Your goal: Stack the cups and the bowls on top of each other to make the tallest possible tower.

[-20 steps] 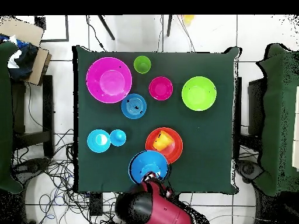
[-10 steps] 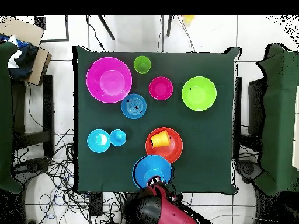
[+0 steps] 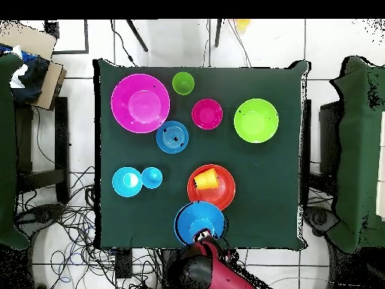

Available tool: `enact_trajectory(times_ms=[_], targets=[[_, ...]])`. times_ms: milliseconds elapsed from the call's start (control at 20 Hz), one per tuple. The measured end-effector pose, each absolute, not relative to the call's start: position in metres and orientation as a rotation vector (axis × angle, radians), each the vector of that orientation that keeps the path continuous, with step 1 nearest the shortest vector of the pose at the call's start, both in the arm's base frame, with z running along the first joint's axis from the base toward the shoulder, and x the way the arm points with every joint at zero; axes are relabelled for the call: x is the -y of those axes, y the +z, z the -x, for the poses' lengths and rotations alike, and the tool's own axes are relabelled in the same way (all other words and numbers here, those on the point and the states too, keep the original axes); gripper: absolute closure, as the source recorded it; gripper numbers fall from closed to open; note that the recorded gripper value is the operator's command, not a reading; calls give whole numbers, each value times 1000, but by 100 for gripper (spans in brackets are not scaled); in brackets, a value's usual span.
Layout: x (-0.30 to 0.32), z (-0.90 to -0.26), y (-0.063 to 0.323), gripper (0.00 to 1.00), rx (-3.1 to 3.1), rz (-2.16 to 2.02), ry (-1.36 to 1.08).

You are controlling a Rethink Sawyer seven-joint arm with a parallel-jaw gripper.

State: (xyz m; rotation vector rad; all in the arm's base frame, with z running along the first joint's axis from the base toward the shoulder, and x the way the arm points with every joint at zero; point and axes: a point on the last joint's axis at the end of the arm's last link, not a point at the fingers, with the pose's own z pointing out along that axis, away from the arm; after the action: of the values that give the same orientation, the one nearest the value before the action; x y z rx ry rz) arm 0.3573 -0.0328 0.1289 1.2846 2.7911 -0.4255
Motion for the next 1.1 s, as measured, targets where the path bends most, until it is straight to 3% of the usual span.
enact_trajectory(times_ms=[1100], targets=[[59,-337,18,100,-2768,-1009,-544]])
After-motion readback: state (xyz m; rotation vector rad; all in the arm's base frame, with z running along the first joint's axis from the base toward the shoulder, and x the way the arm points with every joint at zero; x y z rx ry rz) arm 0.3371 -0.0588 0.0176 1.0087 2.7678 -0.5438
